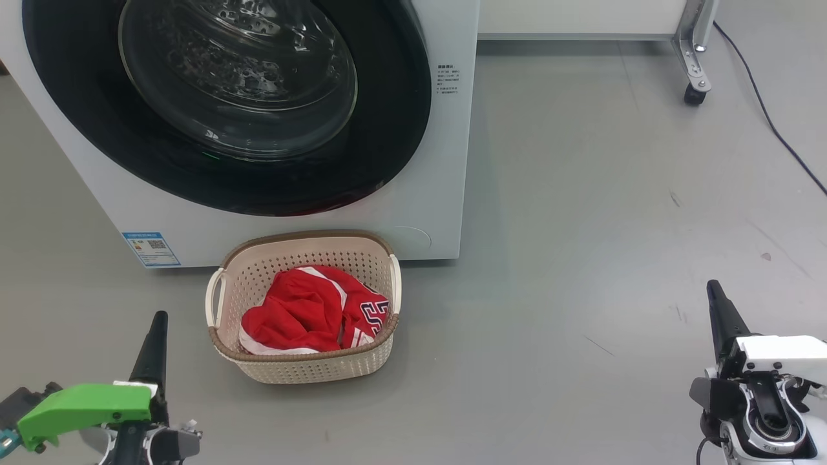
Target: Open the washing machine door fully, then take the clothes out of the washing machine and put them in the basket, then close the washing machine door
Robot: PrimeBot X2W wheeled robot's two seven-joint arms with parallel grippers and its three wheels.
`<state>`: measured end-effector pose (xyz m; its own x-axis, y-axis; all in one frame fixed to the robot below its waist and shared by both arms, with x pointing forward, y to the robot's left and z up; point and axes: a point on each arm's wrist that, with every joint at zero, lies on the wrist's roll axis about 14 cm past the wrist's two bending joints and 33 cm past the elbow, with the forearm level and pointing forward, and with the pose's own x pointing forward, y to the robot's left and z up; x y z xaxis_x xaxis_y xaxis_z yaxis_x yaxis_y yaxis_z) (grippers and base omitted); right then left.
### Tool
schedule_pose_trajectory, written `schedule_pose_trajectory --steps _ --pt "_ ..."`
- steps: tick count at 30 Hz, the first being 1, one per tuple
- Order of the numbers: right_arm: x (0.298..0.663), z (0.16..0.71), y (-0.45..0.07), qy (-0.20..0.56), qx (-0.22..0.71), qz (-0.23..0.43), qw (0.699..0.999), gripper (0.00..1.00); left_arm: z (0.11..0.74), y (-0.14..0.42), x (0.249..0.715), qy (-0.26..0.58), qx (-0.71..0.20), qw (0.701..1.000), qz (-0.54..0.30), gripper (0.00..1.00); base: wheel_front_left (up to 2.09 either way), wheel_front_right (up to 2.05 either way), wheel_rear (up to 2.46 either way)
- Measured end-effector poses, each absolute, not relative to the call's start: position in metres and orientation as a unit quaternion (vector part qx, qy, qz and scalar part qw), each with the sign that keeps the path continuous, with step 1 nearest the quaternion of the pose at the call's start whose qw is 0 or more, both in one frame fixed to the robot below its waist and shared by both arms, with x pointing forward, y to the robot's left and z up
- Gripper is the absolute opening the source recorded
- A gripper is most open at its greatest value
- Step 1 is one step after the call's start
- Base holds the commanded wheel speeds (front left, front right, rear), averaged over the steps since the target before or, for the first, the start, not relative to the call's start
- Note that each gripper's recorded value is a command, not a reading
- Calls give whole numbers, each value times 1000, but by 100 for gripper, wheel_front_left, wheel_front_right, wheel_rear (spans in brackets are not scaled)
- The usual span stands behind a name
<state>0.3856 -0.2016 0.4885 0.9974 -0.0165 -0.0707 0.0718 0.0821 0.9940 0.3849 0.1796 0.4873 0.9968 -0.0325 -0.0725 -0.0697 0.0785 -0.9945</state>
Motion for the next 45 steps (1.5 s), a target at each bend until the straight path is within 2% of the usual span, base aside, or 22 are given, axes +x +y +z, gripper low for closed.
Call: schedule_pose_trajectory --steps 7,45 --pt "383 490 -204 14 709 -31 705 0 490 181 384 33 -712 702 10 0 0 0 0" --pt "383 488 -205 13 711 -33 702 0 487 183 383 36 -712 701 13 0 0 0 0"
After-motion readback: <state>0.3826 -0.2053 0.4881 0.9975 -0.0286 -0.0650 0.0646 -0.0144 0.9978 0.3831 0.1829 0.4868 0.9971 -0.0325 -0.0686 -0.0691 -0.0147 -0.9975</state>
